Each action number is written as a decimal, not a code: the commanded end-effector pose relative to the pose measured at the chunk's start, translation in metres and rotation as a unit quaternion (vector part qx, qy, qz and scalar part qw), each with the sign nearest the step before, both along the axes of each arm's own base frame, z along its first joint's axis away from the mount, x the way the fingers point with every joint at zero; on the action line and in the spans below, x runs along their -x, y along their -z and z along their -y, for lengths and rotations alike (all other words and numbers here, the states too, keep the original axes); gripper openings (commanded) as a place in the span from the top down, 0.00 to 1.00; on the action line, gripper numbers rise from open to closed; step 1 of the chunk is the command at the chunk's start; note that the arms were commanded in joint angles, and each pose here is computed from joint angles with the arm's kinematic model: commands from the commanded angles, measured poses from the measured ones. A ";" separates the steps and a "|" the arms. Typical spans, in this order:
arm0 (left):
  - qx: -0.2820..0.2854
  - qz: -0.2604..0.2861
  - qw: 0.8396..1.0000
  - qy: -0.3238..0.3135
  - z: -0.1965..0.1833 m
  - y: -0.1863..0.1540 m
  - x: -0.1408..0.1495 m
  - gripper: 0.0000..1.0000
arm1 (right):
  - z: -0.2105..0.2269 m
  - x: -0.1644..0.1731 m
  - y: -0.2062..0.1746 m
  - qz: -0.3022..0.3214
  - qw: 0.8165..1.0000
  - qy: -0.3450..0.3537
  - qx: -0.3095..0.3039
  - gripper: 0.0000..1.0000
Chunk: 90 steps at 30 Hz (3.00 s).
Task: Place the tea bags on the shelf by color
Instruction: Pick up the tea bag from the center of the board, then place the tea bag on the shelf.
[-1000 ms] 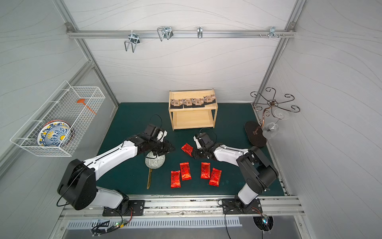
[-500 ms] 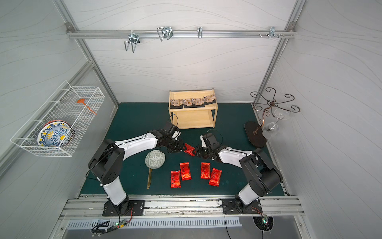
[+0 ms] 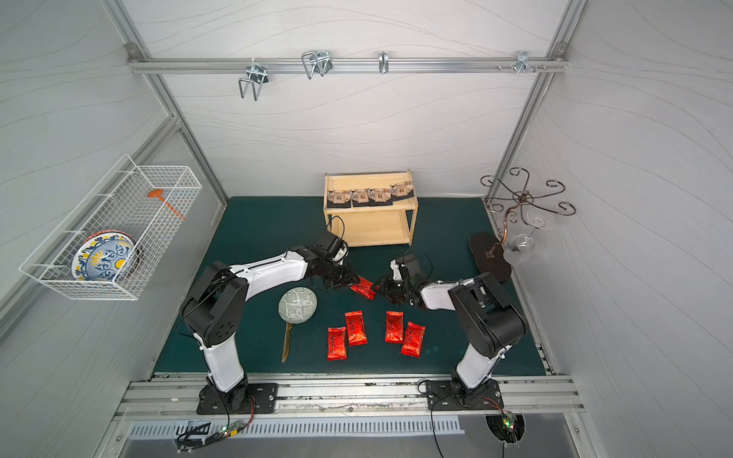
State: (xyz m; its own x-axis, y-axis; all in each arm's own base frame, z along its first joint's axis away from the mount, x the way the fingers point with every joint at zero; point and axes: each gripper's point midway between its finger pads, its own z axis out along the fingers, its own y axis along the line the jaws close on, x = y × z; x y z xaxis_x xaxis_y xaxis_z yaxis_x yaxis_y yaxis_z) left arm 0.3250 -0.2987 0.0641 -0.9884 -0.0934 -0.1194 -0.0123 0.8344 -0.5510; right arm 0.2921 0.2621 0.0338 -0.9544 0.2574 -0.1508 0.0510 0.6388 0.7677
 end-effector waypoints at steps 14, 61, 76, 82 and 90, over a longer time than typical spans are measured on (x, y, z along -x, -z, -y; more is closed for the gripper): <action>-0.024 -0.009 1.000 -0.011 -0.004 0.020 -0.017 0.59 | -0.008 -0.003 -0.002 -0.005 0.998 -0.001 -0.055 0.93; 0.003 0.125 0.988 -0.086 -0.142 -0.099 0.037 0.58 | -0.098 -0.177 -0.036 0.076 0.925 0.372 0.002 1.00; 0.005 0.124 0.988 -0.088 -0.144 -0.098 0.037 0.58 | -0.130 -0.178 -0.021 0.044 0.933 0.357 -0.008 0.97; 0.008 0.124 0.988 -0.090 -0.144 -0.098 0.037 0.58 | -0.137 -0.174 -0.024 0.042 0.936 0.348 -0.008 0.95; 0.010 0.124 0.988 -0.089 -0.144 -0.098 0.037 0.58 | -0.134 -0.164 -0.016 0.030 0.936 0.351 0.002 0.94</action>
State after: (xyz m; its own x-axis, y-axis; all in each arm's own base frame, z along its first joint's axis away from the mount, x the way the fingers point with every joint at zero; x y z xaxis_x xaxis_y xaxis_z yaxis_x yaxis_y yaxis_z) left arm 0.2838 -0.1523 0.1529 -0.9077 -0.2793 -0.3131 -0.0638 0.8294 -0.5550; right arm 0.4676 0.3967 0.0645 -0.5265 0.8259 -0.2016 0.3836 0.4424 0.8106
